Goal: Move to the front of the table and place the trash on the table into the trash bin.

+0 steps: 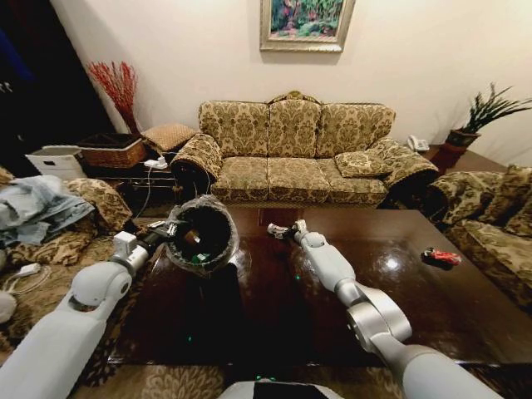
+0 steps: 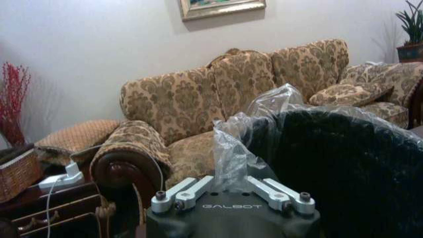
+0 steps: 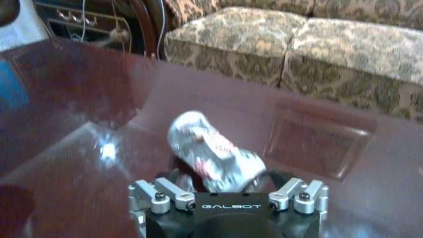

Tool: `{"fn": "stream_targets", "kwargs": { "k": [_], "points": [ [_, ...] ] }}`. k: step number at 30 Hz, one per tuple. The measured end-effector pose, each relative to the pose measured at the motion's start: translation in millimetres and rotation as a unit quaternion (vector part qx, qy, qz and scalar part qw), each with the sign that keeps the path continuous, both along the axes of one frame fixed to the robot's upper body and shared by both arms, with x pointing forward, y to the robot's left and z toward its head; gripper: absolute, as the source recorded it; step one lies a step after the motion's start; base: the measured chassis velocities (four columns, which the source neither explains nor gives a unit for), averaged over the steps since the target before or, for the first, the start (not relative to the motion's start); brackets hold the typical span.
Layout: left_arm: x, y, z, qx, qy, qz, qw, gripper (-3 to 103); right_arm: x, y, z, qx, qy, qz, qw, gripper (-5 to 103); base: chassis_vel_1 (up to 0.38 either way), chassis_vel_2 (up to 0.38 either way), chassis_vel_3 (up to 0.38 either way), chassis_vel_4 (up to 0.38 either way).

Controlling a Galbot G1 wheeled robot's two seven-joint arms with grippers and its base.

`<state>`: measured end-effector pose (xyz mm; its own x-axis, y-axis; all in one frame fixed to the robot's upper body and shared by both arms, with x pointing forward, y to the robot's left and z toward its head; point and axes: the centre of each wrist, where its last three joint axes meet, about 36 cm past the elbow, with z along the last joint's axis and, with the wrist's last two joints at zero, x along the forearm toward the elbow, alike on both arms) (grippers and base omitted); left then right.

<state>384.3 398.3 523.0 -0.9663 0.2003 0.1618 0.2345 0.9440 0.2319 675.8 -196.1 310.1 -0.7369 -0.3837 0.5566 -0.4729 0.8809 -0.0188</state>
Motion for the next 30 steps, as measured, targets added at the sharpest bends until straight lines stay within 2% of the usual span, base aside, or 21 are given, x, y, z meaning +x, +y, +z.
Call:
{"fn": "stream_targets", "kwargs": {
  "k": [1, 2, 7, 10, 11, 13, 14, 16, 19, 22, 24, 25, 29, 30],
  "points": [
    [0.1, -0.1, -0.5, 0.0, 0.0, 0.0, 1.0, 3, -1.9, -1.2, -2.8, 0.0, 0.003, 0.0, 1.0, 90, 0.0, 0.0, 0.0, 0.0],
    [0.3, -0.5, -0.9, -0.001, 0.0, -0.001, 1.0, 3, -4.2, -2.6, -6.1, -0.001, 0.008, 0.001, 1.0, 79, 0.0, 0.0, 0.0, 0.0],
    [0.3, -0.5, -1.0, -0.001, -0.001, -0.001, 1.0, 3, -7.5, -5.7, -10.1, -0.004, 0.012, 0.001, 1.0, 69, 0.0, 0.0, 0.0, 0.0],
    [-0.1, 0.3, -1.1, -0.001, -0.002, 0.0, 1.0, 3, -11.2, -7.2, -10.6, -0.003, 0.011, 0.003, 1.0, 52, 0.0, 0.0, 0.0, 0.0],
    [-0.1, 0.3, -1.1, -0.001, -0.002, 0.0, 1.0, 3, -11.2, -7.2, -10.6, -0.003, 0.011, 0.003, 1.0, 52, 0.0, 0.0, 0.0, 0.0],
    [-0.5, 0.4, -1.4, -0.001, -0.003, 0.001, 1.0, 3, -12.0, -5.7, -8.1, -0.002, 0.007, 0.006, 1.0, 41, 0.0, 0.0, 0.0, 0.0],
    [-0.5, 0.4, -1.4, -0.001, -0.003, 0.001, 1.0, 3, -12.0, -5.7, -8.1, -0.002, 0.007, 0.006, 1.0, 41, 0.0, 0.0, 0.0, 0.0],
    [-0.5, 0.4, -1.3, -0.001, -0.003, 0.002, 1.0, 3, -12.0, -3.0, -4.3, 0.0, 0.004, 0.009, 1.0, 30, 0.0, 0.0, 0.0, 0.0],
    [-0.3, 0.6, -0.8, -0.001, -0.004, 0.002, 1.0, 3, -11.2, -1.4, -0.5, 0.001, 0.0, 0.01, 1.0, 25, 0.0, 0.0, 0.0, 0.0],
    [0.0, 0.9, 0.1, 0.0, -0.005, 0.002, 1.0, 3, -11.8, 0.3, 4.9, 0.005, -0.006, 0.014, 1.0, 9, 0.0, 0.0, 0.0, 0.0],
    [0.1, 1.0, 0.1, 0.0, -0.005, 0.002, 1.0, 3, -12.0, 0.5, 5.6, 0.005, -0.007, 0.014, 1.0, 9, 0.0, 0.0, 0.0, 0.0],
    [0.7, 1.3, 0.1, 0.0, -0.005, 0.002, 1.0, 3, -13.3, 1.2, 7.9, 0.007, -0.013, 0.017, 1.0, 2, 0.0, 0.0, 0.0, 0.0],
    [2.2, 2.4, -1.0, 0.0, -0.005, 0.003, 1.0, 3, -16.0, 0.9, 19.3, 0.008, -0.044, 0.025, 0.999, -2, 0.0, 0.0, 0.0, 0.0],
    [2.5, 2.7, -1.6, 0.0, -0.004, 0.003, 1.0, 3, -16.1, -0.5, 24.4, 0.004, -0.053, 0.028, 0.998, 3, 0.0, 0.0, 0.0, 0.0]
  ]
}}
